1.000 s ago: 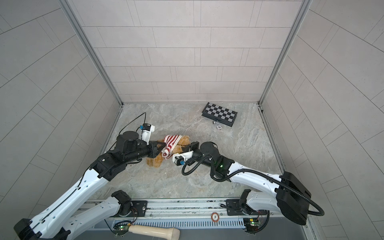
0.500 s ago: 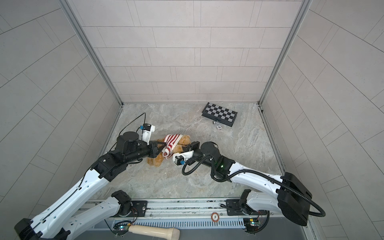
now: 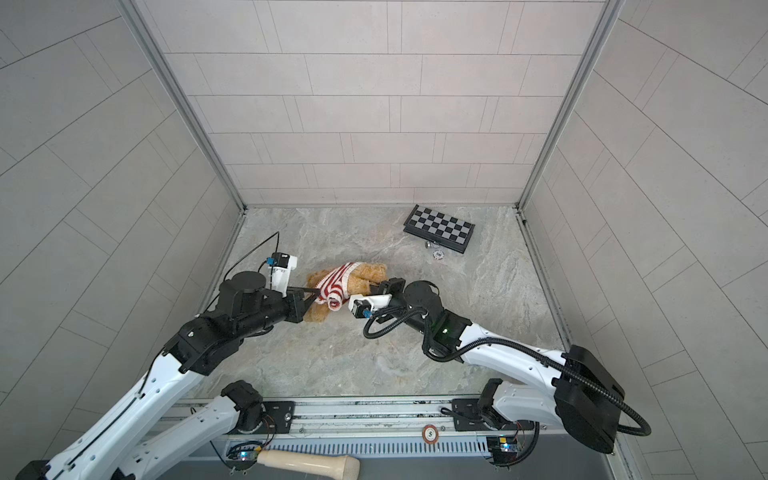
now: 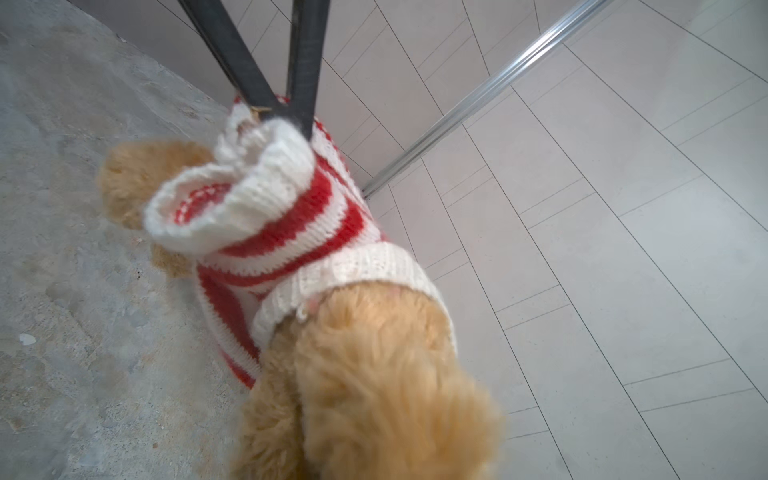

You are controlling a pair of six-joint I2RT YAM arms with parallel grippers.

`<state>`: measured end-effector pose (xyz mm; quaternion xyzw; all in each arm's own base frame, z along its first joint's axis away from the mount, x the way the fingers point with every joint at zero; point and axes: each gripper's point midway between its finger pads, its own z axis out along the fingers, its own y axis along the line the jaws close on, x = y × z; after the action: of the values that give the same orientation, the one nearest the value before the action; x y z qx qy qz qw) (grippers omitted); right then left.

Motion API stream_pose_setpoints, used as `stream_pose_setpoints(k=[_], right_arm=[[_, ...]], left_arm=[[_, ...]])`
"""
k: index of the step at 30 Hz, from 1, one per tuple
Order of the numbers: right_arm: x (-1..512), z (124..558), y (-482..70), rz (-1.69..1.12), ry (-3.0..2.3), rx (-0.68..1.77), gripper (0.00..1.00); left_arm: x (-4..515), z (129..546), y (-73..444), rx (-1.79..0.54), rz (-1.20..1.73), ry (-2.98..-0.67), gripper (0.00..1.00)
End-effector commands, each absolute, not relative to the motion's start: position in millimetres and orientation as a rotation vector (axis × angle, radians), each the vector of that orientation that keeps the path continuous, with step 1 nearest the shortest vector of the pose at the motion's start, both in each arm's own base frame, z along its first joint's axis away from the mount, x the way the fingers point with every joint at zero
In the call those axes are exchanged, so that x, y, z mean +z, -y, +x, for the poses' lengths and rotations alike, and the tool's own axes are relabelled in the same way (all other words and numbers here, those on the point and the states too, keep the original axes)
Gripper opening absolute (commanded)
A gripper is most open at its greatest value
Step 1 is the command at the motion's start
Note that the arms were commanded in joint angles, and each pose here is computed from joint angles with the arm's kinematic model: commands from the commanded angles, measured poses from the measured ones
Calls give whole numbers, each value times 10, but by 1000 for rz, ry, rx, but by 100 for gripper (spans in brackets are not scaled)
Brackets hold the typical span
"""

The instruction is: Dress the teddy bear

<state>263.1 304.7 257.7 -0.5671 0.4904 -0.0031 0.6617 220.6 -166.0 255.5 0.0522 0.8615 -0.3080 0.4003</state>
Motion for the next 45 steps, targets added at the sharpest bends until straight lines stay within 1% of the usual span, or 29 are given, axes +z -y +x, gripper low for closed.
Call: stream_pose_setpoints(k=[1,6,10,15,20,23,29,33,35,41,43,45], right_arm=[[3066,2760,-2847,-1077,-1096,-30,0],[3189,2845,-2707,-986,-1136,-24,0],[3253,2817,-2693,-971,-1129,4,0],[3246,3029,-2520,-888,-1253,-73,0],[3250,3115,-2501,-858,-1322,-70,0],[3263,3104,-2590,-860,-1328,-40,0],[3249,3079,-2787,-890,-1350,-79,0],[3325,3156,-2674,-781,-1418,-40,0],[3394,3201,-2587,-724,-1447,-30,0],[3527,3340,-2368,-575,-1538,-9,0],[3562,3374,-2298,-529,-1555,-5,0],[3578,3389,-2262,-512,-1564,-19,0]], left_arm=[[2417,2182,1516,-703,104,-2216,0],[2223,2137,1453,-674,83,-2263,0],[2115,2133,1395,-645,61,-2276,0],[2037,2096,1378,-683,31,-2289,0],[2009,2003,1630,-886,64,-2305,0],[2050,2007,1764,-1020,35,-2266,0],[2220,2078,1878,-1107,20,-2224,0],[2429,2069,1981,-1209,43,-2152,0],[2339,2022,1977,-1185,70,-2206,0],[1906,1913,1816,-994,136,-2379,0],[1798,1912,1763,-940,139,-2408,0],[1745,1918,1766,-939,137,-2411,0]])
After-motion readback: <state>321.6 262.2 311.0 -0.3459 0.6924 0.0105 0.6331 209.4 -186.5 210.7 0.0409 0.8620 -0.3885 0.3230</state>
